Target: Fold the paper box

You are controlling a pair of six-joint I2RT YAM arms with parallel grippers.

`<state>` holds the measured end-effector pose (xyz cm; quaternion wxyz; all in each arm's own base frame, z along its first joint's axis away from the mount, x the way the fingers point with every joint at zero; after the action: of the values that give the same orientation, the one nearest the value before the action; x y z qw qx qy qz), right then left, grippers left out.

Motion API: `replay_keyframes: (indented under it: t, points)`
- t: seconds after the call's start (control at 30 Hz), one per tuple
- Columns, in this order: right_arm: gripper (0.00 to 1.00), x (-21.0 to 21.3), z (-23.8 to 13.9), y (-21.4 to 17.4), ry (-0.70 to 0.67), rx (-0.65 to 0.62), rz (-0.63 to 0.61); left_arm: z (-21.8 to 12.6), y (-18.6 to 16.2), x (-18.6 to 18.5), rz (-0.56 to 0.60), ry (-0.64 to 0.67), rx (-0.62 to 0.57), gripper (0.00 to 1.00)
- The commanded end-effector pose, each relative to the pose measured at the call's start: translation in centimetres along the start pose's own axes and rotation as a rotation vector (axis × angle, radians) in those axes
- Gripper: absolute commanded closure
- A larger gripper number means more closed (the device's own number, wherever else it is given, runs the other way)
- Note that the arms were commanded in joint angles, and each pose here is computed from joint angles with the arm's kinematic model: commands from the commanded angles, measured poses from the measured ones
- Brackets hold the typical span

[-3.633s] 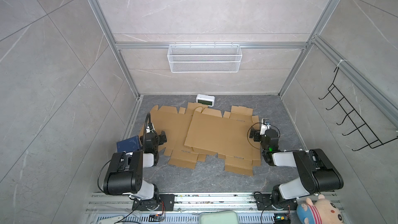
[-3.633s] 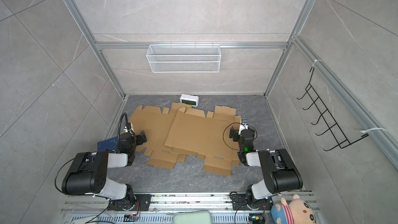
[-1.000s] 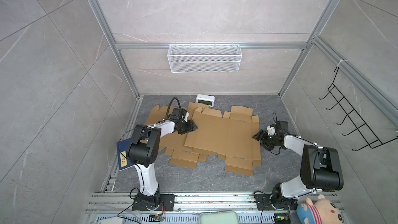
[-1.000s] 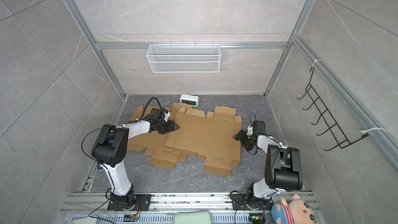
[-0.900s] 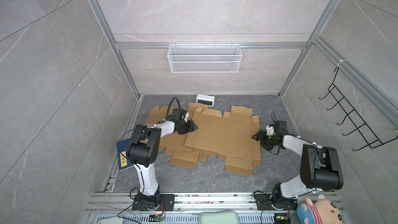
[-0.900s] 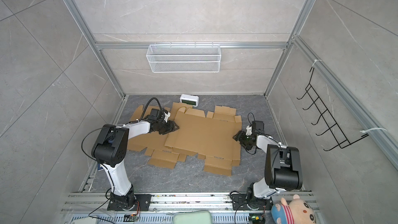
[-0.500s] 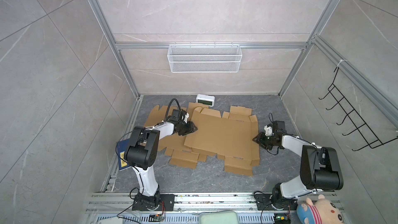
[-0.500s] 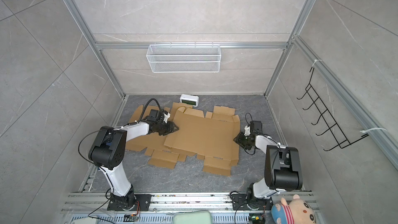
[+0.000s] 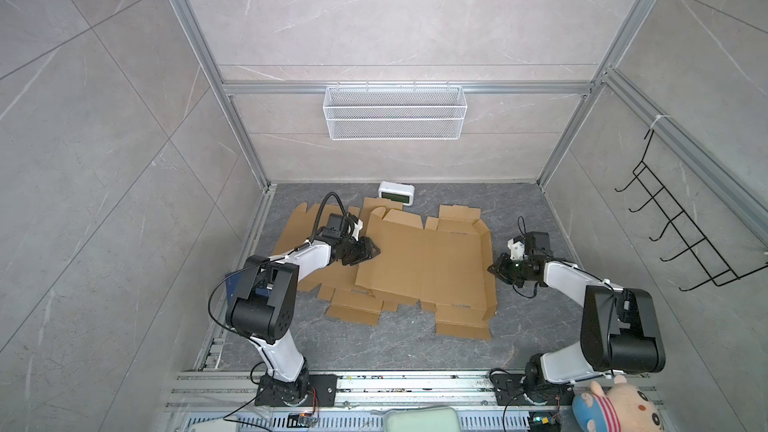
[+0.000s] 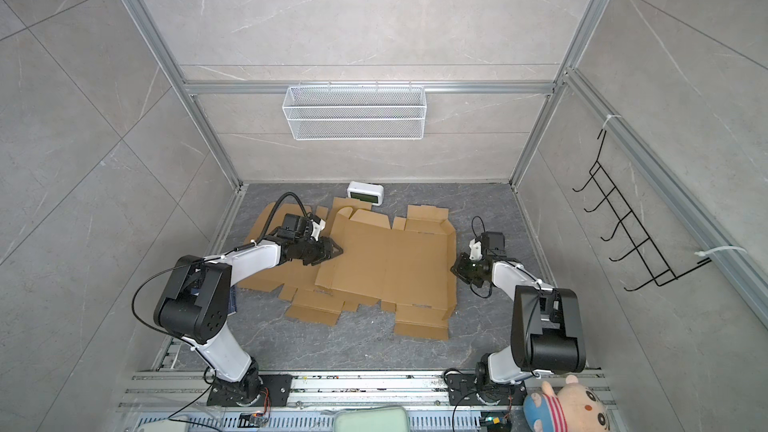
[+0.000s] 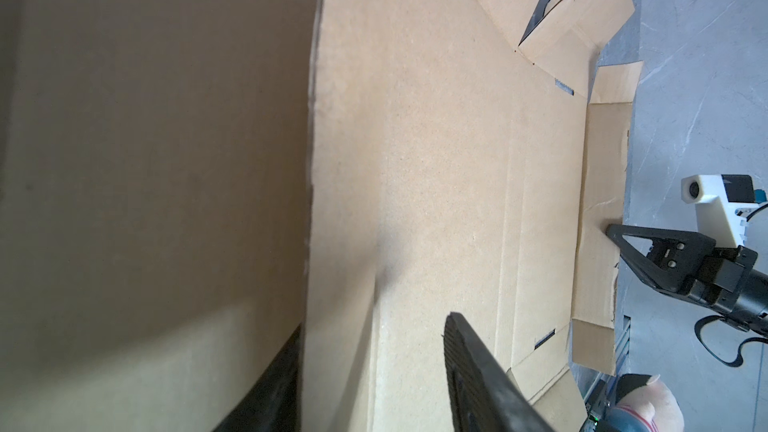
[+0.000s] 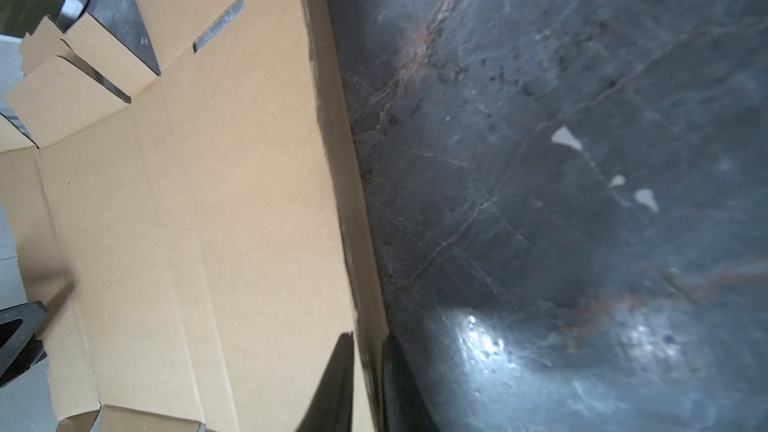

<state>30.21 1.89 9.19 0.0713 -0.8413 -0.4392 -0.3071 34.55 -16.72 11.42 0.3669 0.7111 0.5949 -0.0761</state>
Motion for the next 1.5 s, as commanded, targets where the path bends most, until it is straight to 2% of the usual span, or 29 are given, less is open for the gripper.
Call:
replay_keyframes:
  t: [0.0, 0.1, 0.23, 0.33, 0.67, 0.77, 0.83, 0.93, 1.07, 1.17, 1.27, 1.37, 1.47]
  points:
    - [0.86, 0.2, 0.1, -0.5, 0.008, 0.022, -0.015, -1.2, 0.1, -1.1, 0.015, -0.021, -0.008, 0.49]
    - [0.86, 0.1, 0.2, -0.5, -0.032, 0.015, -0.035, -1.5, 0.2, -1.3, 0.028, -0.022, -0.012, 0.49]
    - [0.74, 0.0, 0.8, -0.5, -0.11, 0.019, -0.073, -1.0, -0.3, -0.8, 0.027, -0.008, 0.01, 0.49]
    - [0.73, 0.1, 1.3, -0.4, -0.127, 0.022, -0.088, -0.8, -0.6, -0.7, 0.017, -0.013, 0.014, 0.49]
    - [0.91, 0.9, 1.4, -0.7, -0.244, 0.0, -0.19, -1.4, -1.7, -0.8, 0.006, -0.019, 0.021, 0.51]
    - [0.93, 2.6, 0.2, -1.0, -0.28, -0.015, -0.278, -2.6, -2.1, -1.1, 0.015, 0.002, 0.026, 0.51]
    - [0.95, 3.5, -0.7, -1.4, -0.291, -0.003, -0.327, -4.0, -2.2, -1.1, 0.026, 0.063, 0.027, 0.48]
    - [0.97, 5.2, -2.3, -2.0, -0.263, 0.017, -0.394, -7.0, -1.7, -0.8, 0.045, 0.205, 0.017, 0.43]
    - [0.99, 8.1, -4.2, -2.9, -0.235, 0.037, -0.509, -11.1, 0.2, -2.2, 0.101, 0.251, -0.052, 0.38]
    - [1.0, 10.1, -5.4, -3.5, -0.287, 0.036, -0.639, -13.2, 1.7, -4.1, 0.165, 0.224, -0.102, 0.37]
    - [1.0, 12.1, -6.8, -3.6, -0.325, 0.025, -0.769, -14.1, 2.7, -6.6, 0.223, 0.109, -0.142, 0.38]
    - [1.0, 14.1, -7.9, -3.5, -0.351, 0.034, -0.89, -13.6, 2.8, -9.1, 0.313, -0.003, -0.172, 0.39]
    - [1.0, 15.8, -8.5, -3.7, -0.405, 0.038, -1.083, -11.7, 2.1, -11.6, 0.445, -0.066, -0.141, 0.4]
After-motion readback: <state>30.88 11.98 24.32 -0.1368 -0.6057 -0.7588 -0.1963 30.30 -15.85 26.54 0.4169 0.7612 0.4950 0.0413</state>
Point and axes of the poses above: each gripper's point midway between its finger pads, its own z axis out along the fingers, its own x axis along the line the jaws close on, y = z × x, the point moved 6 cm from there along -z, back along the fingers, and after that the axes turned 11 degrees about z, right-handed, at the moved point
